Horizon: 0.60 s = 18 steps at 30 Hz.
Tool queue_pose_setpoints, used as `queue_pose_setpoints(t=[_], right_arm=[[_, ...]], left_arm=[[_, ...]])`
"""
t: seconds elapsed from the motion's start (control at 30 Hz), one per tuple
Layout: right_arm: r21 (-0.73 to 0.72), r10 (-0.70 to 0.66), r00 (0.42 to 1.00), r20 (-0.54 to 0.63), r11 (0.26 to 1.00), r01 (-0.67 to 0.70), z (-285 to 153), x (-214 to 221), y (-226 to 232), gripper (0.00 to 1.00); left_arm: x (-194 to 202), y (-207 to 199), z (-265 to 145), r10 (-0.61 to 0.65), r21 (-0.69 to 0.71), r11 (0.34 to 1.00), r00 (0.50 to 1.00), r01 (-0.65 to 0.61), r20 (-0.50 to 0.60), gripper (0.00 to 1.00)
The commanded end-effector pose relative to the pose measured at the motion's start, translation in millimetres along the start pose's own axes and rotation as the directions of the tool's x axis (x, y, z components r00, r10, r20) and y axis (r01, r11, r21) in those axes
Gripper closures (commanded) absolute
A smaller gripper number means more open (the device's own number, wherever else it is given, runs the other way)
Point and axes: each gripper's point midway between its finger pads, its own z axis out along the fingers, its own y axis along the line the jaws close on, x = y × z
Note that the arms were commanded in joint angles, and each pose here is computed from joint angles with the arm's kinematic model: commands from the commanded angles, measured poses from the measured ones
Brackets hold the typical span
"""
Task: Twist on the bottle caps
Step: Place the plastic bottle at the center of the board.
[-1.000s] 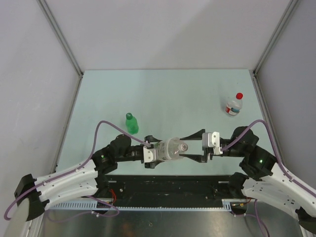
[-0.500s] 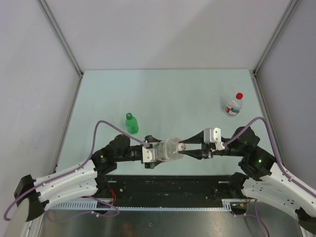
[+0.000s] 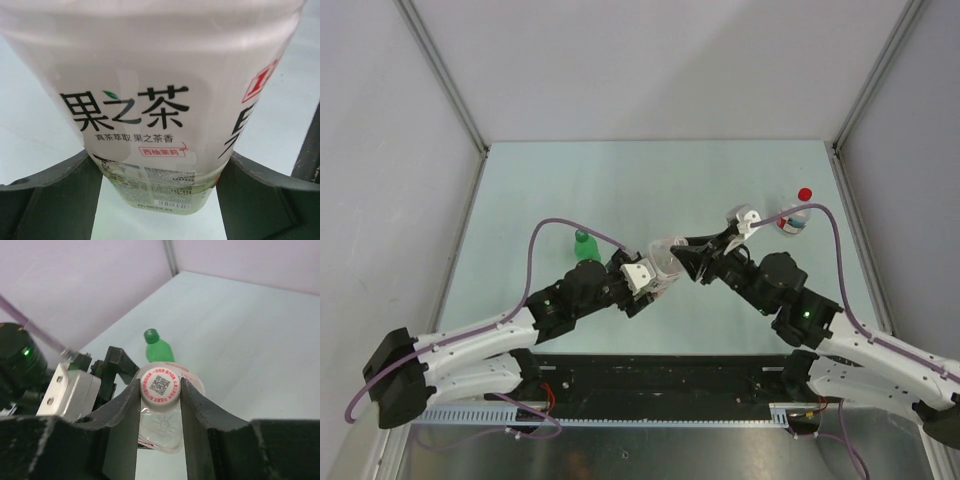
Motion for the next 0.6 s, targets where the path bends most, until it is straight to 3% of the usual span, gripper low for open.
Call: queue_pose_setpoints(t=[0.0,0.07,0.13,0.23,0.33,0.4,0.47,0.5,0.53,0.57], right_arm=[[0.178,0.088,0.996,0.02,0.98,-0.09,8,14,-23,0.73],[0.191,0.079,0.997,0.021,0.978,-0.081,8,14,-27,0.58],[0.191,0.082,0.996,0.022,0.978,-0.084,9,13,-29,0.5],[0.169,0.104,0.994,0.024,0.98,-0.106,12,13,-27,0.41],[0.149,0.123,0.992,0.009,0.981,-0.123,17,15,-25,0.39],[0.14,0.121,0.993,-0.001,0.983,-0.119,19,18,-24,0.49],[0.124,0.117,0.993,-0.004,0.986,-0.115,22,18,-21,0.74],[0.117,0.112,0.994,-0.003,0.987,-0.111,23,17,-20,0.81],[0.112,0.105,0.994,-0.002,0.988,-0.104,24,16,-19,0.85],[0.116,0.097,0.995,0.001,0.989,-0.097,25,15,-20,0.87]], left_arm=[[-69,29,-1,-0.022,-0.127,0.991,0.98,0.048,0.198,1.0],[-73,26,-2,-0.027,-0.107,0.993,0.975,0.052,0.219,1.0],[-76,24,-4,-0.029,-0.096,0.994,0.971,0.053,0.236,1.0],[-76,24,-5,-0.029,-0.096,0.994,0.97,0.054,0.243,1.0],[-76,24,-4,-0.03,-0.098,0.994,0.97,0.055,0.243,1.0],[-77,24,-2,-0.03,-0.097,0.994,0.97,0.055,0.242,1.0],[-78,23,-2,-0.032,-0.092,0.994,0.969,0.056,0.244,1.0],[-80,23,-2,-0.033,-0.09,0.994,0.968,0.057,0.248,1.0],[-80,24,-2,-0.036,-0.091,0.994,0.968,0.061,0.25,0.98],[-81,24,-2,-0.039,-0.092,0.994,0.967,0.064,0.252,0.9]])
